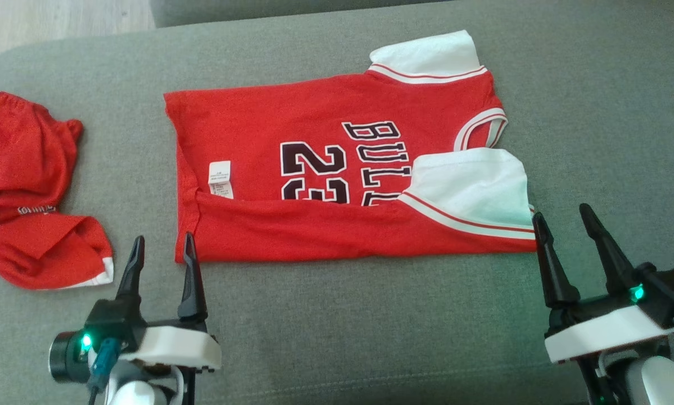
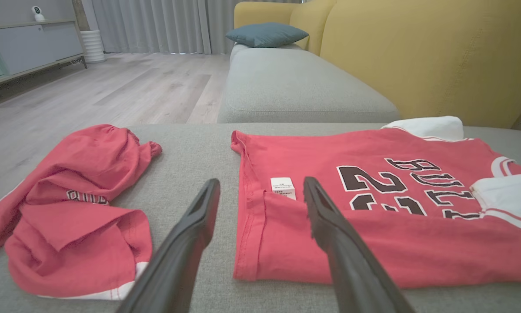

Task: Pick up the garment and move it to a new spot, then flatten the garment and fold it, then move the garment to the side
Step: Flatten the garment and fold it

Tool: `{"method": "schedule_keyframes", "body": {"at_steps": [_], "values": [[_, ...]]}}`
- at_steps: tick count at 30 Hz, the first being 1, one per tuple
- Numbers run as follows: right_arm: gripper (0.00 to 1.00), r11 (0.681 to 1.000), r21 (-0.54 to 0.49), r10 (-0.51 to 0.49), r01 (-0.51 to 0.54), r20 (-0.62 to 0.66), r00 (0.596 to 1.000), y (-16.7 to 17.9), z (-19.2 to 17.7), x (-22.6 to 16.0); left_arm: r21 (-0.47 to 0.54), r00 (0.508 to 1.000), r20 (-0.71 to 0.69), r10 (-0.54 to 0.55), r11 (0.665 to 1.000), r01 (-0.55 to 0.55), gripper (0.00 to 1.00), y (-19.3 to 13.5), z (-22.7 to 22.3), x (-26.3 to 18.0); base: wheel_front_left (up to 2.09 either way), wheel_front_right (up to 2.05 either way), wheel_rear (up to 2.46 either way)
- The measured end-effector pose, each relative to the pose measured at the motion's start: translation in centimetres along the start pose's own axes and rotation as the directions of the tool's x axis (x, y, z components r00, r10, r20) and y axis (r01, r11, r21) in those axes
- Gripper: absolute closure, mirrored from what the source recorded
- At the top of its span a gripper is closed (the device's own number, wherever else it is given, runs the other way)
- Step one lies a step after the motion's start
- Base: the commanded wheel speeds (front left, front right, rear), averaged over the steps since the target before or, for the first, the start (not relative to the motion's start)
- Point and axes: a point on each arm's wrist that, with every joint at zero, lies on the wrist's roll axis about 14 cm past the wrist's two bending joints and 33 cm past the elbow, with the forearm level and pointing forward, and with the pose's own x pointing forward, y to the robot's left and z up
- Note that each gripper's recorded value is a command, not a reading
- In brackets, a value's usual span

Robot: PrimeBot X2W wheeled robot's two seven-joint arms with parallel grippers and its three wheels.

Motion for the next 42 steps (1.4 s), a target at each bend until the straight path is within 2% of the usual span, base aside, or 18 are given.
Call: {"method": "schedule_keyframes", "body": {"at_steps": [4, 11, 17, 22, 23, 24, 25, 26, 27, 28, 35, 42], "values": [[0.00, 1.000, 0.003, -0.006, 0.006, -0.051, 0.999, -0.2, -1.3, 0.1, 0.009, 0.999, -0.035, -0.011, 1.000, 0.011, 0.00, 0.0, -1.2, 0.3, 0.00, 0.00, 0.00], [0.00, 1.000, 0.014, -0.023, 0.027, -0.247, 0.969, -1.5, -6.2, 1.3, -0.020, 0.990, -0.132, -0.047, 0.999, 0.045, 0.00, -0.3, -4.0, 3.0, 0.00, 0.00, 0.00], [0.00, 0.997, 0.024, -0.053, 0.069, -0.402, 0.914, -3.3, -9.7, 2.7, -0.074, 0.941, -0.335, -0.055, 0.997, 0.032, 0.00, 0.1, -9.5, 3.6, 0.00, 0.00, 0.00], [0.00, 0.994, 0.064, -0.043, 0.086, -0.499, 0.865, -3.3, -11.9, 2.2, -0.132, 0.911, -0.406, -0.074, 0.991, 0.022, 0.00, -0.2, -10.9, 3.8, 0.00, 0.00, 0.00], [0.00, 0.994, 0.074, -0.036, 0.085, -0.506, 0.862, -3.1, -12.0, 2.3, -0.142, 0.906, -0.415, -0.081, 0.990, 0.024, 0.15, -0.3, -11.0, 3.9, 0.00, 0.00, 0.00], [0.00, 0.993, 0.087, -0.027, 0.083, -0.513, 0.858, -2.9, -12.0, 2.5, -0.149, 0.902, -0.423, -0.090, 0.988, 0.029, 0.54, -0.4, -11.1, 3.9, 0.00, 0.00, 0.00], [0.00, 0.993, 0.093, -0.019, 0.078, -0.517, 0.856, -2.7, -12.0, 2.7, -0.157, 0.898, -0.430, -0.096, 0.987, 0.030, 0.79, -0.5, -11.2, 4.0, 0.00, 0.00, 0.00], [0.04, 0.992, 0.102, -0.009, 0.072, -0.520, 0.854, -2.5, -12.0, 2.9, -0.170, 0.892, -0.438, -0.109, 0.985, 0.037, 1.00, -0.7, -11.2, 4.0, 0.00, 0.00, 0.00], [0.56, 0.991, 0.114, -0.001, 0.070, -0.522, 0.853, -2.3, -11.9, 3.2, -0.177, 0.888, -0.443, -0.122, 0.983, 0.046, 1.00, -0.9, -11.3, 4.0, 0.00, 0.00, 0.00], [1.00, 0.991, 0.118, 0.003, 0.069, -0.519, 0.854, -2.3, -11.8, 3.4, -0.177, 0.887, -0.444, -0.124, 0.983, 0.049, 1.00, -1.0, -11.3, 4.1, 0.00, 0.00, 0.00], [1.00, 0.984, 0.167, 0.028, 0.061, -0.485, 0.874, -1.6, -10.8, 3.5, -0.169, 0.891, -0.435, -0.131, 0.984, 0.062, 1.00, -0.8, -10.4, 3.5, 0.00, 0.00, 0.00], [1.00, 0.979, 0.187, 0.021, 0.080, -0.484, 0.875, -1.2, -10.6, 0.0, -0.146, 0.871, -0.476, -0.123, 0.987, 0.060, 1.00, 0.0, -10.4, 0.1, 0.00, 0.00, 0.00]]}}
